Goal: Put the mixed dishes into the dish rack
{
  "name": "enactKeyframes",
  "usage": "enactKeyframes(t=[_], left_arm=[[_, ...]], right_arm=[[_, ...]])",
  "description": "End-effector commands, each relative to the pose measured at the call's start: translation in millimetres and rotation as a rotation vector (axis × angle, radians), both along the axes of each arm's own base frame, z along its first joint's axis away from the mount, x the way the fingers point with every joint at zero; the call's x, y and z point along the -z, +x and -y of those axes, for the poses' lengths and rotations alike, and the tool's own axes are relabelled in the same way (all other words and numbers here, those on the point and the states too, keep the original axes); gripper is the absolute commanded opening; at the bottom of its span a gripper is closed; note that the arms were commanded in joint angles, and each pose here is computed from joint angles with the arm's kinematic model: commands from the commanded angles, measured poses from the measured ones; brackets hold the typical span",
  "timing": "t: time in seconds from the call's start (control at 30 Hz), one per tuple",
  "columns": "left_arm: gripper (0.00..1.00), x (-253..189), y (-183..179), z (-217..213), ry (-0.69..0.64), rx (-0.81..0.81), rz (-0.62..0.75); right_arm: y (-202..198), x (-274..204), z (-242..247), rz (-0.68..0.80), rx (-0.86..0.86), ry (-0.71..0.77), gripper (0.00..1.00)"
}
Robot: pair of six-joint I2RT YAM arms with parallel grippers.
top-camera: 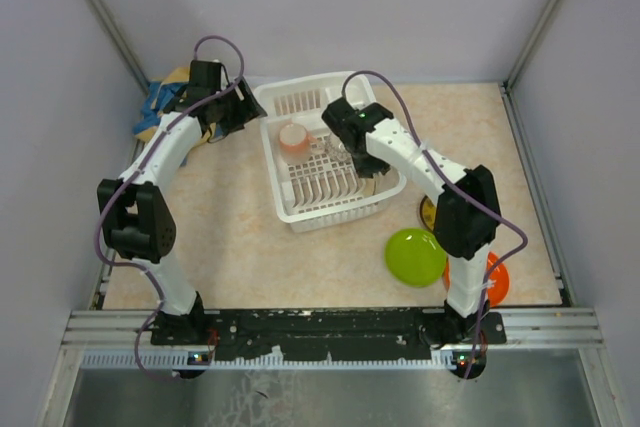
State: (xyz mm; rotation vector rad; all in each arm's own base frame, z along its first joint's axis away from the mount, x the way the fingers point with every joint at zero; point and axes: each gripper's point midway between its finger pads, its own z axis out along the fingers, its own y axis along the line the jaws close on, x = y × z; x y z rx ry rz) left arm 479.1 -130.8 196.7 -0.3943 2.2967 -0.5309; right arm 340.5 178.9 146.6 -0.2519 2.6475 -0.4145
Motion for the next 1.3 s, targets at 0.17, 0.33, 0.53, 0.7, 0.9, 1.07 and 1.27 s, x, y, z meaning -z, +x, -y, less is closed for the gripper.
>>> enactKeyframes(t=[0.17,0.33,0.53,0.7,0.9,1.07,1.27], left_arm=[[0.78,-16,-3,0,-0.013,0.023,0.046],[0.78,-17,-1,1,-0.012,0.028,0.053],[0.78,-14,2,1,-0.002,0.034,0.051],[0.79,-12,9,3,0.019,0.074,0.064],[0.81,-17,42,13,0.052,0.169,0.138],[0.82,-22,77,14,0.104,0.213,0.226],[0.83,-22,111,14,0.202,0.276,0.316]], right_arm=[[-7,-15,1,-0.005,0.003,0.032,0.54],[-4,-37,-6,0.037,-0.004,0.089,0.59],[-4,-69,-9,0.099,-0.011,0.157,0.64],[-6,-102,2,0.169,-0.018,0.178,0.66],[-10,-118,40,0.192,0.071,0.292,0.67],[-22,-102,55,0.142,0.117,0.354,0.67],[-44,-80,54,0.050,0.125,0.372,0.67]])
